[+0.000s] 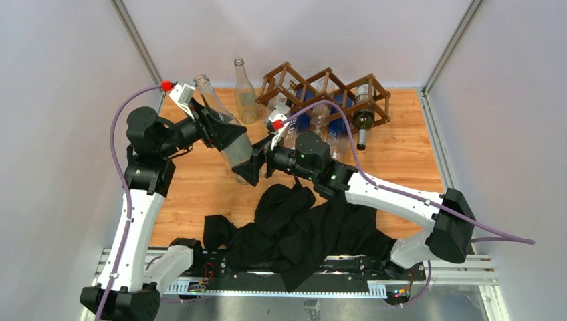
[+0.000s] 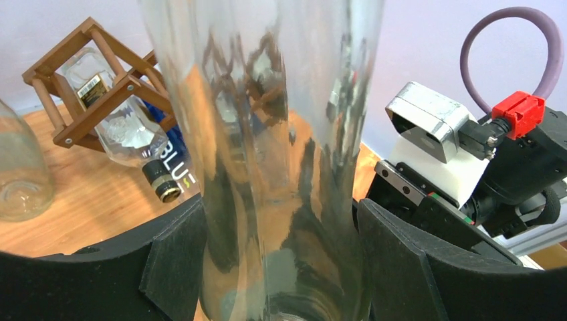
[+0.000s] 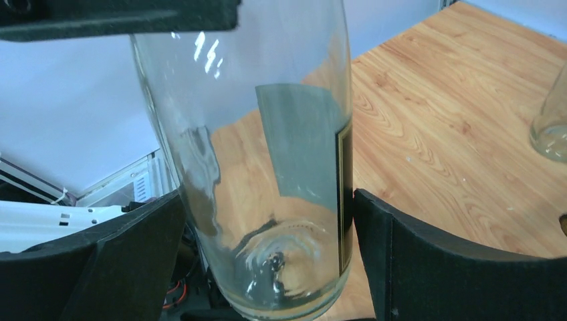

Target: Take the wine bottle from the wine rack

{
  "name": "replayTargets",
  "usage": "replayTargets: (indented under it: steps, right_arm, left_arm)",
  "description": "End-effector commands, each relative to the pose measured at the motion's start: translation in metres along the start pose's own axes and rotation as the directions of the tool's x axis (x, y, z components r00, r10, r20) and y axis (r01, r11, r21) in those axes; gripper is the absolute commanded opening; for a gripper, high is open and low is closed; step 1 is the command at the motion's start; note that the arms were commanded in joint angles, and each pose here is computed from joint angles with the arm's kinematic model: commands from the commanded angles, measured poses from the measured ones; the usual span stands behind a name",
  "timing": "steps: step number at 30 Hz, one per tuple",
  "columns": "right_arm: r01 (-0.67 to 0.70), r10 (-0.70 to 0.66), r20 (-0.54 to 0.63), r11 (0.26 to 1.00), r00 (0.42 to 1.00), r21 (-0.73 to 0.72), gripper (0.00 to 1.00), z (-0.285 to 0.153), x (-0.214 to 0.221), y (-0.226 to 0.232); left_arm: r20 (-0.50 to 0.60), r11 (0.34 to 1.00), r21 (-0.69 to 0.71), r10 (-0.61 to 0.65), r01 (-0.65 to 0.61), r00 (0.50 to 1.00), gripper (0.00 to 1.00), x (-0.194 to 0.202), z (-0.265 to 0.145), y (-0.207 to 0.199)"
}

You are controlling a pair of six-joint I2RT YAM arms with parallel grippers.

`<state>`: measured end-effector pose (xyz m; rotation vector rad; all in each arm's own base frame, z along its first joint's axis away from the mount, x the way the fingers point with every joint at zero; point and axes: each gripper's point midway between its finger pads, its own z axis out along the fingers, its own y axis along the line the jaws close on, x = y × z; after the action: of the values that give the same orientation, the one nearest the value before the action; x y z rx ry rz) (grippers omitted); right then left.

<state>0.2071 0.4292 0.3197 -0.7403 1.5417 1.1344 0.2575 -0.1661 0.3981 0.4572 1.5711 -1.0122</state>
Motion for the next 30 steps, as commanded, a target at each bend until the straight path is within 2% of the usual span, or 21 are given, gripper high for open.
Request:
replayTargets:
  steps: [1, 11, 16, 17, 18, 20, 22, 28, 30]
  right_arm:
    - [0.066, -0.061, 0.081, 0.996, 0.995, -0.063, 0.96, 0.016, -0.028, 0.024]
    - [0.027, -0.029, -0.006, 0.99, 1.0, -0.14, 0.96, 0.043, 0.001, 0.038]
    - [0.059, -0.058, 0.014, 0.99, 0.998, -0.129, 0.96, 0.037, -0.002, 0.034]
    - [0.063, -0.061, 0.017, 0.99, 0.998, -0.123, 0.88, 0.036, -0.004, 0.033]
    - [0.067, -0.066, 0.016, 0.991, 0.998, -0.118, 0.76, 0.034, -0.005, 0.031]
    - [0.071, -0.07, 0.01, 0.991, 0.997, -0.11, 0.37, 0.031, -0.006, 0.029]
    - [0.067, -0.067, 0.002, 0.995, 0.998, -0.074, 0.01, 0.029, -0.006, 0.023]
    - [0.068, -0.065, 0.043, 0.995, 0.997, -0.068, 0.0, 0.015, -0.012, 0.024]
    - [0.072, -0.068, 0.058, 0.995, 0.996, -0.071, 0.0, 0.011, -0.016, 0.025]
  left_arm:
    - [0.134, 0.99, 0.091, 0.093, -0.106, 0.987, 0.0, -0.047, -0.01, -0.042]
    - [0.144, 0.99, 0.11, 0.067, -0.084, 0.987, 0.0, -0.051, -0.011, -0.047]
    - [0.156, 0.989, 0.11, 0.082, -0.1, 0.984, 0.0, -0.054, -0.012, -0.05]
    - [0.161, 0.99, 0.101, 0.086, -0.103, 0.983, 0.09, -0.055, -0.012, -0.048]
    - [0.165, 0.99, 0.089, 0.09, -0.106, 0.982, 0.25, -0.057, -0.013, -0.048]
    - [0.176, 0.992, 0.063, 0.095, -0.107, 0.98, 0.58, -0.061, -0.013, -0.044]
    - [0.173, 0.994, 0.043, 0.096, -0.105, 0.98, 0.74, -0.062, -0.012, -0.041]
    - [0.173, 0.991, -0.013, 0.131, -0.131, 0.976, 0.85, -0.066, -0.013, -0.033]
    - [0.18, 0.99, -0.028, 0.139, -0.136, 0.974, 0.98, -0.069, -0.014, -0.031]
